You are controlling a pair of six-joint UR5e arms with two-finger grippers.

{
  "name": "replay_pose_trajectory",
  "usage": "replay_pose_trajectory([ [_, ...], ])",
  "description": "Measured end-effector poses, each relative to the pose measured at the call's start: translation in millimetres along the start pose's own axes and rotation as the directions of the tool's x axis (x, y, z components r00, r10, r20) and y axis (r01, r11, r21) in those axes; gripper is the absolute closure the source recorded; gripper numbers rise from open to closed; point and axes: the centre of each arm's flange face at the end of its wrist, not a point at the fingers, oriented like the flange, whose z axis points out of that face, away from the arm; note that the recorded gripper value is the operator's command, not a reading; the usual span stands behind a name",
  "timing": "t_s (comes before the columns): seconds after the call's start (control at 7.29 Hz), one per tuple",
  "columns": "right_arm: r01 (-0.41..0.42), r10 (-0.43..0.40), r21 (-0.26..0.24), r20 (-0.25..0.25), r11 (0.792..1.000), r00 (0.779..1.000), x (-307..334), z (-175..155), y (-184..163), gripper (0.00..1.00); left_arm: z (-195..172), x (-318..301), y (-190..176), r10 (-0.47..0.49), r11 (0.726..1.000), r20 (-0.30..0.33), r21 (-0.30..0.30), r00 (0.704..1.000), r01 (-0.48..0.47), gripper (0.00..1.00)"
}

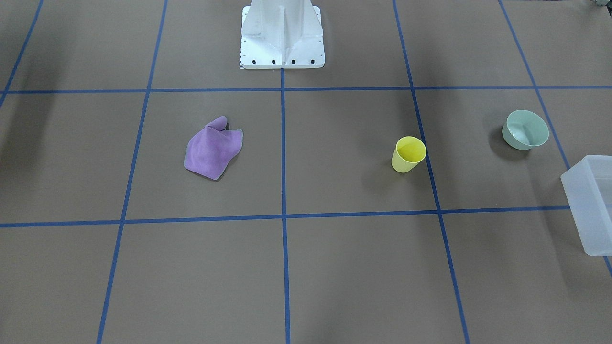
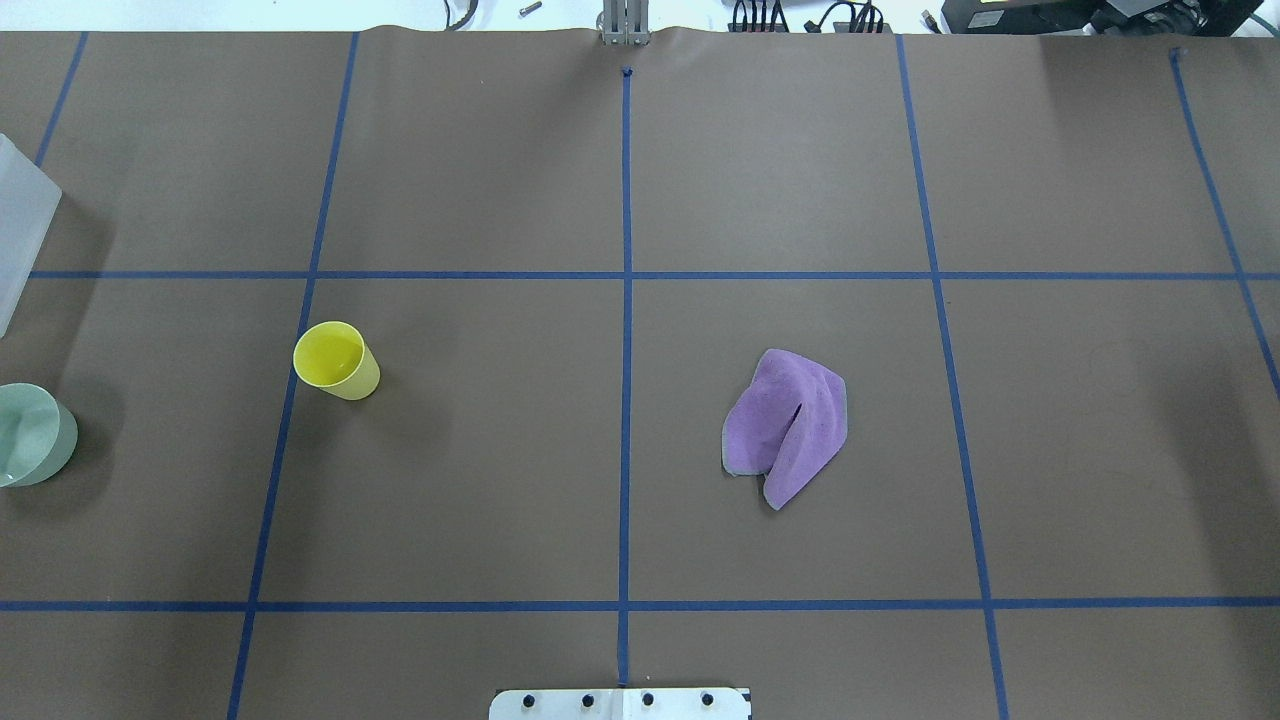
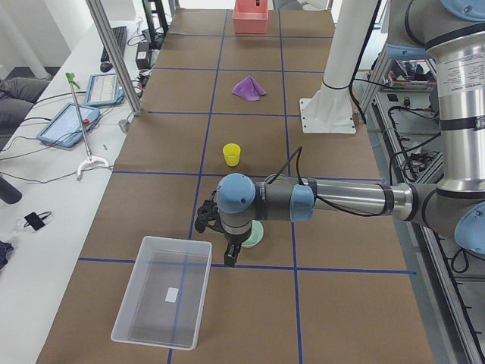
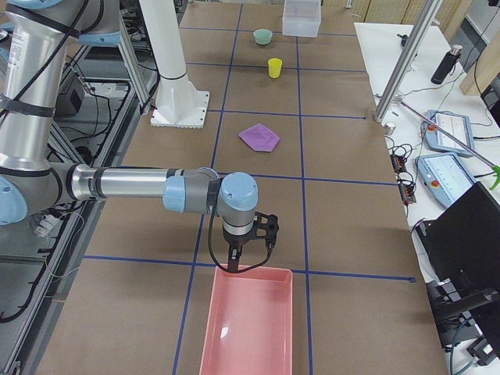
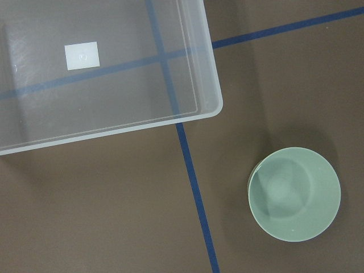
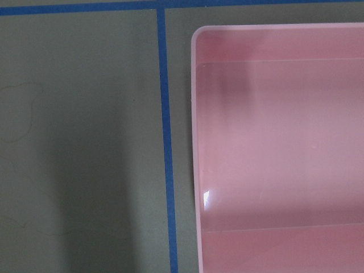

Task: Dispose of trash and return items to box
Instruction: 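Grasp the pale green bowl with the left gripper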

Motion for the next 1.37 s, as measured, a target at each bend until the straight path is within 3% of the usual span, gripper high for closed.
replay_pose_trajectory([
  [0.69,0.009,-0.009,0.009,0.005,1.000,1.000,-4.1,-4.0,-2.3,0.00,-17.0,19.2,1.3,0.034,0.999,0.017,0.028,0.999,-0.034,0.01],
  [0.96,0.050,-0.052,0.058,0.025,0.997,0.998,-26.0,-25.8,-14.1,0.00,-28.8,29.1,-11.7,0.084,0.993,0.028,0.075,0.996,-0.086,0.01],
  [1.1,0.091,-0.095,0.102,0.028,0.991,0.995,-44.8,-45.8,-21.3,0.00,-36.0,34.5,-24.7,0.152,0.978,0.051,0.136,0.987,-0.158,0.01],
  [1.37,0.171,-0.180,0.195,0.025,0.966,0.983,-73.1,-73.2,-29.4,0.00,-35.5,28.6,-48.8,0.288,0.917,0.107,0.254,0.952,-0.306,0.01],
])
